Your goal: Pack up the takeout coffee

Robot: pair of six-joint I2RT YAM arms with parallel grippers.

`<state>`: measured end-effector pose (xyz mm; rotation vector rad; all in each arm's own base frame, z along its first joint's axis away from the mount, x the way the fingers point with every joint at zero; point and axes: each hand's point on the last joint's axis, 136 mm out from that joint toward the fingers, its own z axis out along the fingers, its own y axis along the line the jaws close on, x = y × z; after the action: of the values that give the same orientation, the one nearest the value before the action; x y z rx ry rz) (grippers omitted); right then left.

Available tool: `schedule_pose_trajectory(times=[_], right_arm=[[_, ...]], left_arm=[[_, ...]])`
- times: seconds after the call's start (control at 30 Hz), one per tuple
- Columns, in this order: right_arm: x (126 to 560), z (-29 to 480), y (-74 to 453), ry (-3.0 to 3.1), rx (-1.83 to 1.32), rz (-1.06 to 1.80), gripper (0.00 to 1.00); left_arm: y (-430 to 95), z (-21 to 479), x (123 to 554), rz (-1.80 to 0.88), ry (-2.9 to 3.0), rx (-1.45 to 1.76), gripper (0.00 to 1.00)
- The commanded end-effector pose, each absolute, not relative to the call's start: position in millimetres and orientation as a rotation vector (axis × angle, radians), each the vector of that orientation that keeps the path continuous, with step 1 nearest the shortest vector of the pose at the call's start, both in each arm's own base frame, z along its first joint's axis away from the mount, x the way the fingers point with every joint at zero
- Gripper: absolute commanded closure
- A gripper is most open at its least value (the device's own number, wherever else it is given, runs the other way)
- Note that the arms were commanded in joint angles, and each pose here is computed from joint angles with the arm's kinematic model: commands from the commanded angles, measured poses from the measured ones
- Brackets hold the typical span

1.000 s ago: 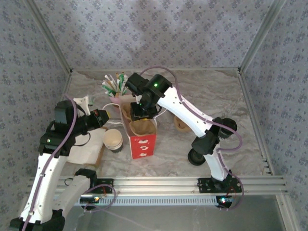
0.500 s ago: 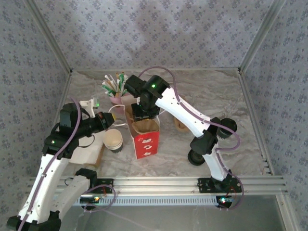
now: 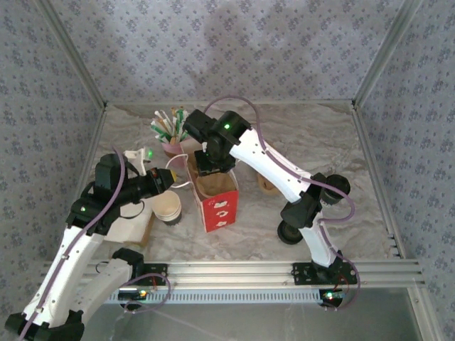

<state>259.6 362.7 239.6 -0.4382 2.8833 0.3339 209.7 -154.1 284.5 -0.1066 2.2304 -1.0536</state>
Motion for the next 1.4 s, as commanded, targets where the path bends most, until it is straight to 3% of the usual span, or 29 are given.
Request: schedule_pose_trajectory(times=[0.0, 0.3, 0.6, 1.37], right_arm=[[264.6, 253.6, 362.8, 2.854, -0.426, 0.396, 0.64], [271.8, 249.7, 358.6, 2.825, -0.413, 0.334, 0.64], [271.1, 225.8, 352.6, 2.777, -0.498, 0.099, 0.64], [251.6, 151.7, 356.8, 2.887, -0.55, 0.066, 0.64]], left_arm=[[-154.9, 287.7, 210.4, -1.05, 2.213, -0.093, 0.91], [-155.0, 285.9, 211.7, -1.046, 2.218, -0.096, 0.9], [-156.0, 284.9, 214.5, -1.045, 2.224, -0.097, 0.88], [-156.8, 282.9, 217.8, -1.035, 2.232, -0.095, 0.87]])
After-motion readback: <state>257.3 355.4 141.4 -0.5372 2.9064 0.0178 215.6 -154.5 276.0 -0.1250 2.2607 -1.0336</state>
